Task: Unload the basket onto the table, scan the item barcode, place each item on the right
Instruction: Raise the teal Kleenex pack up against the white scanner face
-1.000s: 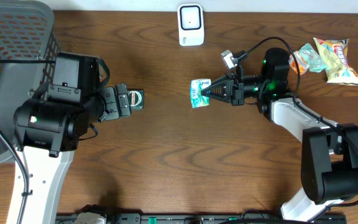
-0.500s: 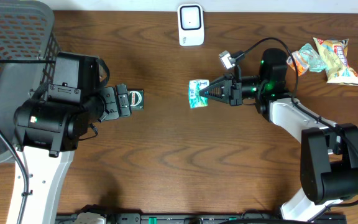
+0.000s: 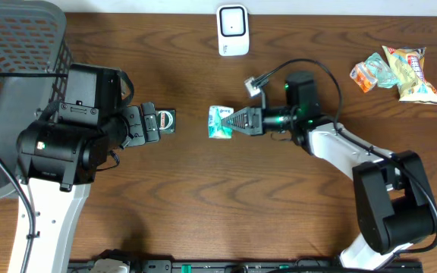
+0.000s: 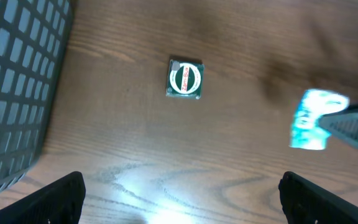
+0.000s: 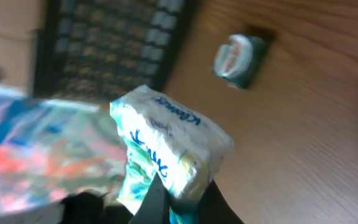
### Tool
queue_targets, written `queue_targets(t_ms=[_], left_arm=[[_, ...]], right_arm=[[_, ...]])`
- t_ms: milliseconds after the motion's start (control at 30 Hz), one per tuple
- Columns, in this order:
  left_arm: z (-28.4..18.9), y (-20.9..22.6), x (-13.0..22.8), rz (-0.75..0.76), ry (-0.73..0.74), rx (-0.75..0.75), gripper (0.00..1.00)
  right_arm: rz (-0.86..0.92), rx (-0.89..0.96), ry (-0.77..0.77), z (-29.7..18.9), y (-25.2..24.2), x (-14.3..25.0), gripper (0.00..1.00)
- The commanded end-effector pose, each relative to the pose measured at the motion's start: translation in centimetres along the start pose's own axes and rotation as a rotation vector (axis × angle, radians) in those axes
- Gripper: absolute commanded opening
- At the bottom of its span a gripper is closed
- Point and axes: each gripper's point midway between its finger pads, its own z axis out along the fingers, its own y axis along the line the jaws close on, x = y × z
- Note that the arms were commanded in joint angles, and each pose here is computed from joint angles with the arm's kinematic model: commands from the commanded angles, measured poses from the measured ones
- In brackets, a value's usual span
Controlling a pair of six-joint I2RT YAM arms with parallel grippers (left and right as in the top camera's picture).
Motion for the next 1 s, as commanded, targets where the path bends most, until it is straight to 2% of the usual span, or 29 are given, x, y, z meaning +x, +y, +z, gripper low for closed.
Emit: queue_targets(t_ms=[0, 100, 233, 400, 500, 667, 833, 967], left_arm=[[-0.3, 0.0, -0.3, 0.002, -0.014, -0.004, 0.98], [-0.3, 0.1, -0.2, 0.003, -0.012, -0.005, 0.98], [-0.3, 0.1, -0.2, 0.003, -0.012, -0.005, 0.97], [-0.3, 0.1, -0.2, 0.003, -0.012, -0.005, 0.98], [-0.3, 0.1, -0.2, 0.003, -0.012, -0.005, 0.98], [-0.3, 0.1, -0.2, 0.003, -0.012, -0.005, 0.98], [-0.3, 0.1, -0.2, 0.003, -0.012, -0.005, 0.98], [-0.3, 0.1, -0.2, 0.003, -0.012, -0.005, 0.98]], right_arm=[[-0.056, 0.234, -0.060, -0.6, -3.3, -1.0, 0.01], [-0.042, 0.382, -0.018, -1.4, -5.5, -0.3, 0.01], [-0.058, 0.668, 0.080, -4.0, -8.1, 0.5, 0.01], [-0.161, 0.898, 0.146, -6.8, -7.7, -1.6, 0.02], [-0.226, 0.994, 0.112, -8.2, -6.9, -4.2, 0.02], [-0.325, 1.019, 0.087, -8.4, -5.7, -7.5, 0.01], [-0.360, 1.068, 0.154, -8.2, -6.3, -10.1, 0.01], [-0.377, 1.177, 0.185, -8.7, -7.5, -13.4, 0.01]])
